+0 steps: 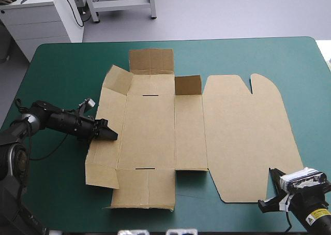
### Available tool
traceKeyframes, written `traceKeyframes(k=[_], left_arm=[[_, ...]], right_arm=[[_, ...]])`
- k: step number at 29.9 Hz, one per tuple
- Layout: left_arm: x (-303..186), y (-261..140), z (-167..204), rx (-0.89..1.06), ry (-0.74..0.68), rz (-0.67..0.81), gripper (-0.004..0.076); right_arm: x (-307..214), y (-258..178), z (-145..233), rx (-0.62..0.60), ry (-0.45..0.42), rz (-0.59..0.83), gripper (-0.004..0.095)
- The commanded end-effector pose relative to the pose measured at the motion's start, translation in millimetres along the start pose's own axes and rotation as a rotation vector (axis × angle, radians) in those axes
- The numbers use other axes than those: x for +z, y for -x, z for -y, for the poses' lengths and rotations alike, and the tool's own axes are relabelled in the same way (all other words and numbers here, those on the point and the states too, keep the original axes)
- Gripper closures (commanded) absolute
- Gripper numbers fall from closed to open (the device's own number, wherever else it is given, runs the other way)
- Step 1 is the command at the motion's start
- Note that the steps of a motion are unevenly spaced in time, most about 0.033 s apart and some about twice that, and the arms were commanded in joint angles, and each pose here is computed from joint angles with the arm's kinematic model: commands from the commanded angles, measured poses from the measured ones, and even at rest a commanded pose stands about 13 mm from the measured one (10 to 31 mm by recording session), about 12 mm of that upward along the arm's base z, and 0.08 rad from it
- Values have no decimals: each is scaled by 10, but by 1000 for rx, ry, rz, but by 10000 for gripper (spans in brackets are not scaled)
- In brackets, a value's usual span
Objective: Fold the box
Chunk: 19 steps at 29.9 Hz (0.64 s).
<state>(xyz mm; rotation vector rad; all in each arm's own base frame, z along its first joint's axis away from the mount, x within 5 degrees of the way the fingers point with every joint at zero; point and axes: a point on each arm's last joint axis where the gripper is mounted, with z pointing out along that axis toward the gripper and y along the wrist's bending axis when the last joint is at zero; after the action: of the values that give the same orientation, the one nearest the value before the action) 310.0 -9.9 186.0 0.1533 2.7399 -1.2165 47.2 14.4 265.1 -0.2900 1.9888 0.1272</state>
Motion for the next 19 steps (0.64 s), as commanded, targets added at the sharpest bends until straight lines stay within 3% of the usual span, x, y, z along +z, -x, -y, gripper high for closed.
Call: traceKeyframes(k=[1,8,12,19], left_arm=[[-95,-27,209,48,-81,-33,729],[-48,-10,247,125,-20,-74,732],[-73,143,402,243,137,-114,732],[-223,571,1005,567,453,-88,732]], right_arm=[[-19,126,14,-3,-14,76,928],[-19,126,14,-3,-14,76,928],[-19,126,14,-3,-14,76,928],[-19,126,14,-3,-14,76,928]])
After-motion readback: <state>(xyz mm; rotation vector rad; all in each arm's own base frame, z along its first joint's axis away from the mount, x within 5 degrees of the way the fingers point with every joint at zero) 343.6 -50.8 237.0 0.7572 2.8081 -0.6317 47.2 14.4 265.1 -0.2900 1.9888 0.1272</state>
